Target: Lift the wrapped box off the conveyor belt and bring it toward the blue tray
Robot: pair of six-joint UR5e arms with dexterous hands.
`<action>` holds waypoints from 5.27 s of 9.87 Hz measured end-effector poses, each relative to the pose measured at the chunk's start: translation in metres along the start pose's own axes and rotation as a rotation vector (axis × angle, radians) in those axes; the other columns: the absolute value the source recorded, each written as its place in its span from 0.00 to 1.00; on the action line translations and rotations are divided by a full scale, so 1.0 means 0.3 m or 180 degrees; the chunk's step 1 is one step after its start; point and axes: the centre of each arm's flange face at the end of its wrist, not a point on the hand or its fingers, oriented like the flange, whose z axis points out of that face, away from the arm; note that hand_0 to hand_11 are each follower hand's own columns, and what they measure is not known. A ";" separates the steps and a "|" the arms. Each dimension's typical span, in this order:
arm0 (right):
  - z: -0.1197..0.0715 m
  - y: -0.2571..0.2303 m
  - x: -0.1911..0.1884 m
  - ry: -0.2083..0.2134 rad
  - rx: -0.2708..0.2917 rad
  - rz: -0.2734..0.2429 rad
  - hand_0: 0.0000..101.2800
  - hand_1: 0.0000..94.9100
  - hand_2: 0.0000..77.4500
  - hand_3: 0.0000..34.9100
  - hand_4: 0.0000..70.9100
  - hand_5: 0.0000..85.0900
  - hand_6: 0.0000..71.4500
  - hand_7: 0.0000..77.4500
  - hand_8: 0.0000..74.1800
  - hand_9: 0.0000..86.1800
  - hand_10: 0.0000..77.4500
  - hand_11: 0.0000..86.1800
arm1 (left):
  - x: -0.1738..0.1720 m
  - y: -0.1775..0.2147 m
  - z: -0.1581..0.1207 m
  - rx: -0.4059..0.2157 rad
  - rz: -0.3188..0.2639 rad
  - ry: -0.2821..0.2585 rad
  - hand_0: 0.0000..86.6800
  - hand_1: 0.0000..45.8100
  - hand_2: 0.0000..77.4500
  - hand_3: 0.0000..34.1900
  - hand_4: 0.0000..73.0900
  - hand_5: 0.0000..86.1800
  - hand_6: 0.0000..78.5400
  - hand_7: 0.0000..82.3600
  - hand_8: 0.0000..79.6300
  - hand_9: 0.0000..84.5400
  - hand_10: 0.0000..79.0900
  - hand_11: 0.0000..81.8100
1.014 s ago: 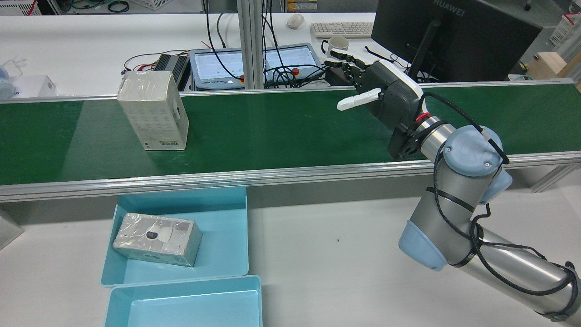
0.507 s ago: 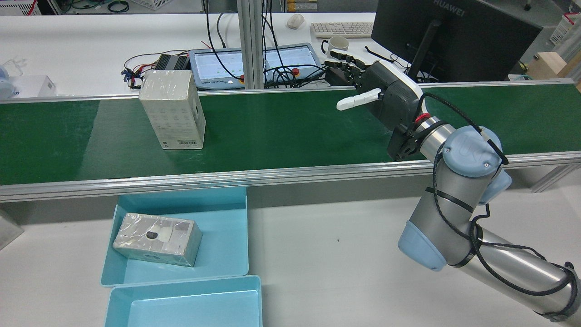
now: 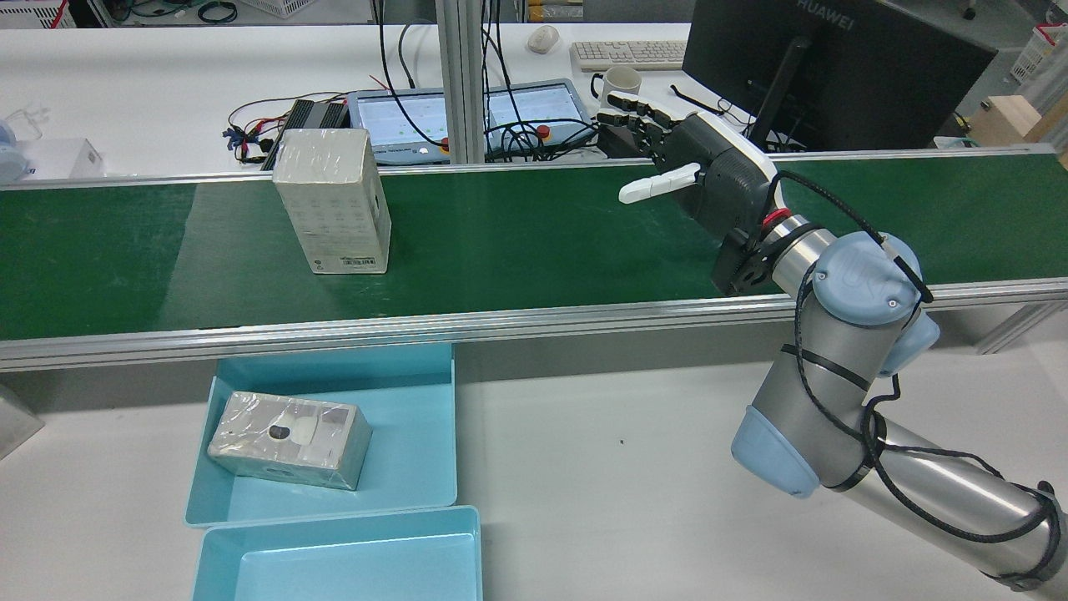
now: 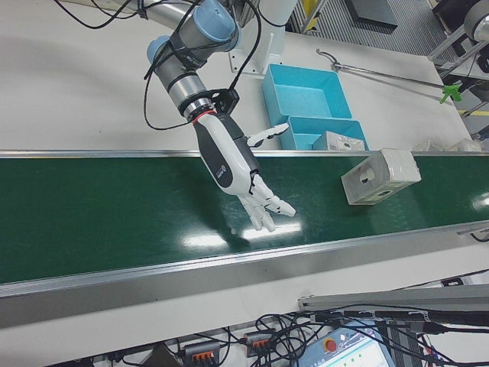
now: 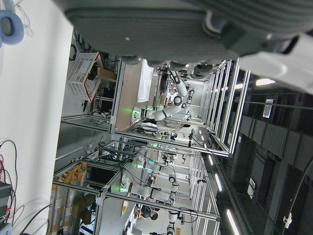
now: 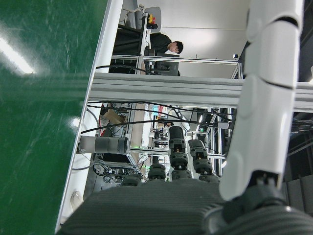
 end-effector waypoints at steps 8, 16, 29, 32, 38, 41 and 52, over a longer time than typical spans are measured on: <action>-0.001 0.001 0.011 0.0014 0.0000 0.0003 0.45 0.10 0.08 0.01 0.10 0.15 0.08 0.23 0.04 0.04 0.00 0.01 | 0.000 0.000 0.000 0.0000 0.0000 0.0000 0.00 0.00 0.01 0.00 0.00 0.01 0.00 0.01 0.01 0.01 0.01 0.01; 0.021 -0.026 0.122 0.0014 -0.0044 0.0073 0.44 0.08 0.06 0.00 0.12 0.14 0.08 0.23 0.05 0.04 0.00 0.01 | 0.000 0.000 0.000 0.0000 0.0000 0.0000 0.00 0.00 0.01 0.00 0.00 0.01 0.01 0.01 0.01 0.00 0.00 0.01; 0.131 0.017 0.274 -0.0026 -0.0152 0.0155 0.49 0.17 0.15 0.12 0.09 0.14 0.07 0.20 0.04 0.03 0.00 0.01 | 0.000 0.000 0.000 0.0000 0.0000 0.0000 0.00 0.00 0.01 0.00 0.00 0.01 0.00 0.01 0.01 0.01 0.01 0.01; 0.198 0.062 0.312 -0.0053 -0.0159 0.0149 0.53 0.28 0.26 0.03 0.18 0.24 0.17 0.37 0.09 0.12 0.00 0.01 | 0.000 0.000 0.000 0.0000 0.0000 0.0000 0.00 0.00 0.01 0.00 0.00 0.01 0.01 0.01 0.01 0.00 0.00 0.01; 0.200 0.148 0.302 -0.0100 -0.0244 0.0217 0.54 0.20 0.41 0.00 0.27 0.53 0.37 0.48 0.46 0.44 0.43 0.34 | 0.000 0.000 0.000 0.0000 0.0000 0.0000 0.00 0.00 0.01 0.00 0.00 0.01 0.01 0.01 0.01 0.01 0.00 0.01; 0.066 0.394 0.313 -0.0030 -0.0473 0.0319 0.46 0.20 0.41 0.00 0.26 0.71 0.49 0.61 0.68 0.66 0.65 0.53 | 0.000 0.000 0.000 0.0000 0.0000 0.0000 0.00 0.00 0.01 0.00 0.00 0.01 0.01 0.01 0.01 0.01 0.00 0.01; -0.188 0.513 0.725 0.0451 -0.0485 0.0132 0.46 0.13 0.46 0.10 0.07 0.71 0.05 0.98 0.16 0.18 0.00 0.08 | 0.000 0.000 0.000 0.0000 0.0000 0.0000 0.00 0.00 0.01 0.00 0.00 0.01 0.01 0.01 0.01 0.01 0.00 0.01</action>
